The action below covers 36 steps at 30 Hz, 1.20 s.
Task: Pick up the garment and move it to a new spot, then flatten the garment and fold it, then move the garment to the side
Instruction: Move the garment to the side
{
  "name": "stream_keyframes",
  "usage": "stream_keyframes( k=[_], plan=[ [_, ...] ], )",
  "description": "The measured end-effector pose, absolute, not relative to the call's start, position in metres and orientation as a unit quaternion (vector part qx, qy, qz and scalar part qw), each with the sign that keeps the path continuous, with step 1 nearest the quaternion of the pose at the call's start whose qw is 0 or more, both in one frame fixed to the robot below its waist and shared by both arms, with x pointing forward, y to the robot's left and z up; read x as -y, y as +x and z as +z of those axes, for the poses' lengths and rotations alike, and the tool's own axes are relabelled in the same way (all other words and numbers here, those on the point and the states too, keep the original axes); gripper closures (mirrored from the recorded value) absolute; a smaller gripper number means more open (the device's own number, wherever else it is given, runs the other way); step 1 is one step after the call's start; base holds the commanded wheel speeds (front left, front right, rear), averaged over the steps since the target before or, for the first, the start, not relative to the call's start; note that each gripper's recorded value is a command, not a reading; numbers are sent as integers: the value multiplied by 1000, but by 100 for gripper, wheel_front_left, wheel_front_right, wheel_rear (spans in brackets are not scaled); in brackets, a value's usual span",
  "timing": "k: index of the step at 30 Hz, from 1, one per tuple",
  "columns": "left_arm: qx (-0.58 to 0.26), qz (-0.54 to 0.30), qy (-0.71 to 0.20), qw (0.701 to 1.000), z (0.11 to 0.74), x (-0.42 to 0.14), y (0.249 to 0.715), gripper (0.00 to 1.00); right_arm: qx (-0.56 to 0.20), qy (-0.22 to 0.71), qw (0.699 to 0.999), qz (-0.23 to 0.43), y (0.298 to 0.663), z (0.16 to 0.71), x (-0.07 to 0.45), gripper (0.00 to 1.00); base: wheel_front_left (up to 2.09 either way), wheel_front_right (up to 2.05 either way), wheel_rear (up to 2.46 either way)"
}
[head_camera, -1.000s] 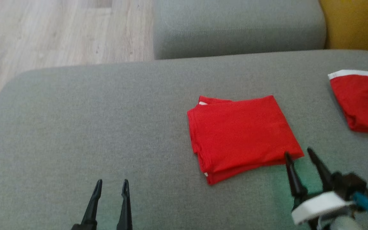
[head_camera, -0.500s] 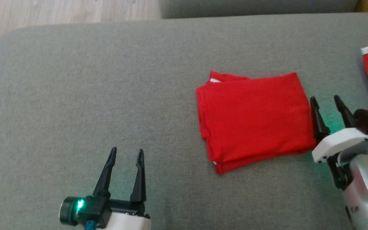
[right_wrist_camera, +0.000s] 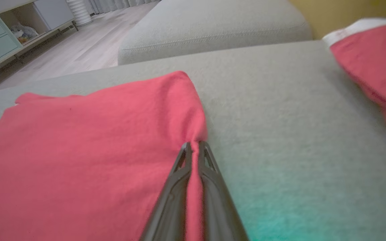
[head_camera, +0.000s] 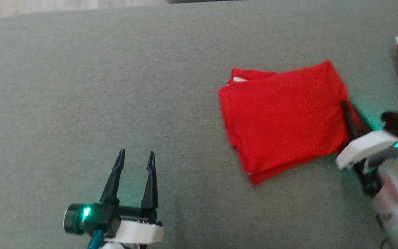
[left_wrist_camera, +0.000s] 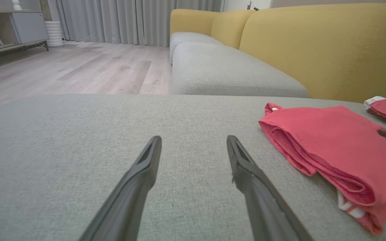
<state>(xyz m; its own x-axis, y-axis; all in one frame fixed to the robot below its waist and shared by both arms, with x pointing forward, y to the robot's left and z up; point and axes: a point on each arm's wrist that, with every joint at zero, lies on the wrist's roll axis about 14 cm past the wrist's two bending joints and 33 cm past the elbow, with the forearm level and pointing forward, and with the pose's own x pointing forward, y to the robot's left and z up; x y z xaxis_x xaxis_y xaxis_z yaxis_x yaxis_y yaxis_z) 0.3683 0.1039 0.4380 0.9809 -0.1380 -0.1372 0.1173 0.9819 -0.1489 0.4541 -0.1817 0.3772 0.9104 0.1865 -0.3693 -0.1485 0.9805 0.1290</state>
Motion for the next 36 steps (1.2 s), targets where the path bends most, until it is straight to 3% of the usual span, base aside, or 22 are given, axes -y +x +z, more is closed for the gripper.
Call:
stream_keyframes(
  k=[6,11,25,26,27,32,36],
  plan=[
    [-69,-88,-74,991,436,-89,393,0,-113,-25,991,74,506,430,226,100,0,0,0],
    [-77,-101,-78,989,426,-80,406,0,-91,-70,993,40,528,450,272,100,0,0,0],
    [-89,-129,-82,984,407,-61,429,0,-74,-134,984,-95,516,487,398,100,0,0,0],
    [-90,-131,-80,984,406,-60,430,0,-76,-135,983,-101,515,487,402,62,0,0,0],
    [-90,-133,-80,984,405,-58,432,0,-78,-136,982,-106,513,487,405,0,0,0,0],
    [-83,-140,-79,984,407,-55,438,0,-73,-166,975,-126,508,497,418,0,0,0,0],
    [-68,-127,-74,987,418,-62,440,0,-50,-171,978,-105,510,503,393,0,0,0,0]
  ],
)
